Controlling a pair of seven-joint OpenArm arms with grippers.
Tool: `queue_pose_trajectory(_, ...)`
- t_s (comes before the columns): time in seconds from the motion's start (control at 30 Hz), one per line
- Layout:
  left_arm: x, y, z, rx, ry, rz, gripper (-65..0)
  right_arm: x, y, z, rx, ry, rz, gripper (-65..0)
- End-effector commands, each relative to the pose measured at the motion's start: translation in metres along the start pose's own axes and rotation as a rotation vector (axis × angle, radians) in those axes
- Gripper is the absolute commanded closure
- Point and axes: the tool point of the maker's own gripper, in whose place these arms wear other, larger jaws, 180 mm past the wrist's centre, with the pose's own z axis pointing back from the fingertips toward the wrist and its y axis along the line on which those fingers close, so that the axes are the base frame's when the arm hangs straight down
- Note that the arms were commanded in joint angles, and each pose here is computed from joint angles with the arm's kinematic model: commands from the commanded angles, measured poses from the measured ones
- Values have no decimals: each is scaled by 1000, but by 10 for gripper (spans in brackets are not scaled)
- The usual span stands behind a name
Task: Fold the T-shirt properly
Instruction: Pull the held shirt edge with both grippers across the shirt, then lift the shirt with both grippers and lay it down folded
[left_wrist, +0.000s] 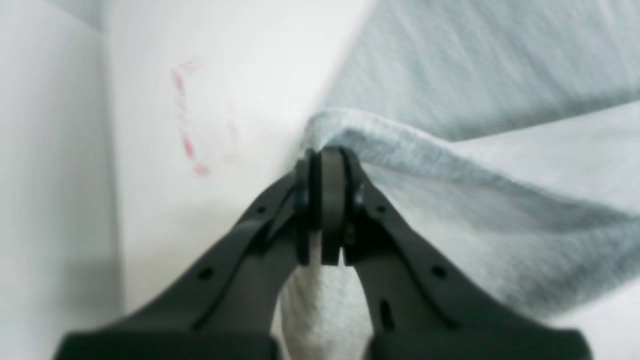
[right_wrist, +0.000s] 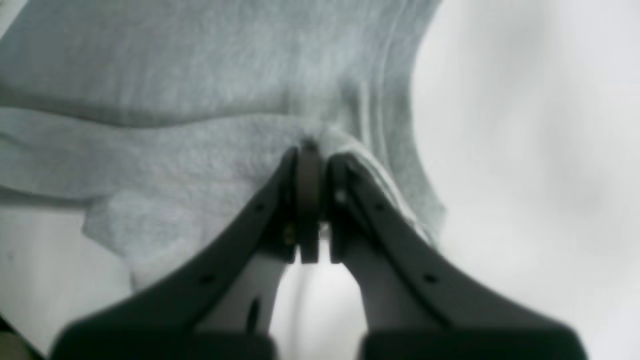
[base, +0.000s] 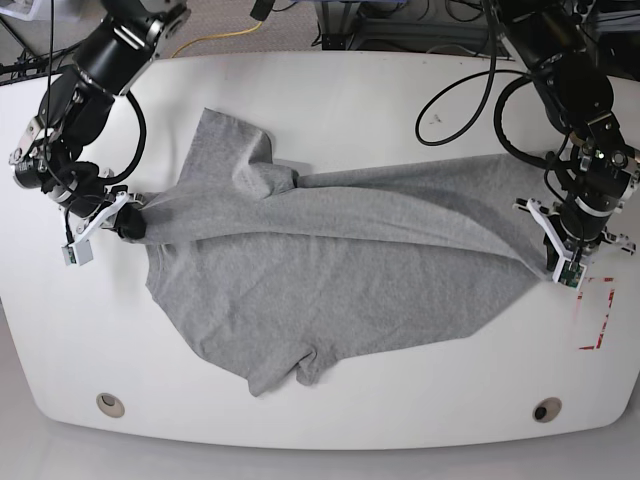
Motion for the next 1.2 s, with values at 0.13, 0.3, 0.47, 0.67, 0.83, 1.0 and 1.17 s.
queue_pose_trajectory(0.13,58,19,1,69,-127,-43,0,82,-7,8,-114,-109,135,0)
queue_pose_trajectory(0.3,89,25,0,101,-171,-90,0,126,-5,10,-194,-145,234,0)
queue_pose_trajectory(0.47,119,41,6,146,-234,-95,0,163,0,16,-256,-165,308,0)
queue_pose_trajectory(0.67,165,76,23,257,-325,-63,0,219,12,38,-303,-231,423,0)
queue_pose_trajectory(0.83,203,101,44,326,-420,-42,0,267,34,57,-330,-292,531,0)
queue_pose_trajectory(1.0,230,128,68,399,-478,-48,0,309,57,81,-357,-356,623,0)
queue_pose_trajectory(1.17,259,168,107,504,-502,-14,0,354,86,113,-393,-434,729,0)
